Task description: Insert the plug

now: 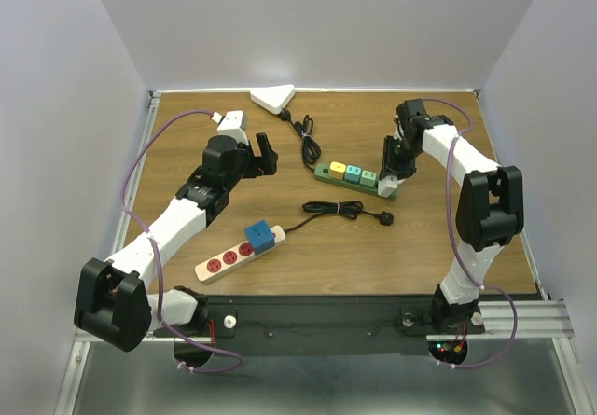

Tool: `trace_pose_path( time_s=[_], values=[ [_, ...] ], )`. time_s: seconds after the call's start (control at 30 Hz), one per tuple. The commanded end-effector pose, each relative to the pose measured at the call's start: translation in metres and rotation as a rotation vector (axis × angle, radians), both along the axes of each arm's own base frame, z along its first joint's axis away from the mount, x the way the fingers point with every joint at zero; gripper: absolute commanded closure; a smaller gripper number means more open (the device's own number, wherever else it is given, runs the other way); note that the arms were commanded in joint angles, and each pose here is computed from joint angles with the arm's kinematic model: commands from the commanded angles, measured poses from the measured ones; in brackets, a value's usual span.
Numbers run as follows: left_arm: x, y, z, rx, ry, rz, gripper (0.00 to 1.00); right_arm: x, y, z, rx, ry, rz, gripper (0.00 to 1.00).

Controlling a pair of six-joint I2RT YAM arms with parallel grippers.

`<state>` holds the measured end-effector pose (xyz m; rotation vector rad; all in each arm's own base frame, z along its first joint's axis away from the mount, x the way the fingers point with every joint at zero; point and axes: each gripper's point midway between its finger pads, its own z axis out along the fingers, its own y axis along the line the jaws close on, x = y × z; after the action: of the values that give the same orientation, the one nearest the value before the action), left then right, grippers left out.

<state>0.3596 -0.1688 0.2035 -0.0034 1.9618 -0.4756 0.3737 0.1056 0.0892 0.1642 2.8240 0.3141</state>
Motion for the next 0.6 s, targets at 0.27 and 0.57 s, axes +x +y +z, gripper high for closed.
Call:
trace_pose_path(
  time_s=[0.27, 0.57],
  values=[
    [0.005, -0.001, 0.017, -0.023, -0.054, -0.003, 0.01, 0.015, -0.002, 0.008, -0.035, -0.056, -0.001, 1.00],
    [0.005, -0.001, 0.017, -0.023, -0.054, -0.003, 0.01, 0.011, -0.007, 0.013, -0.067, -0.059, -0.007, 1.00]
  ],
)
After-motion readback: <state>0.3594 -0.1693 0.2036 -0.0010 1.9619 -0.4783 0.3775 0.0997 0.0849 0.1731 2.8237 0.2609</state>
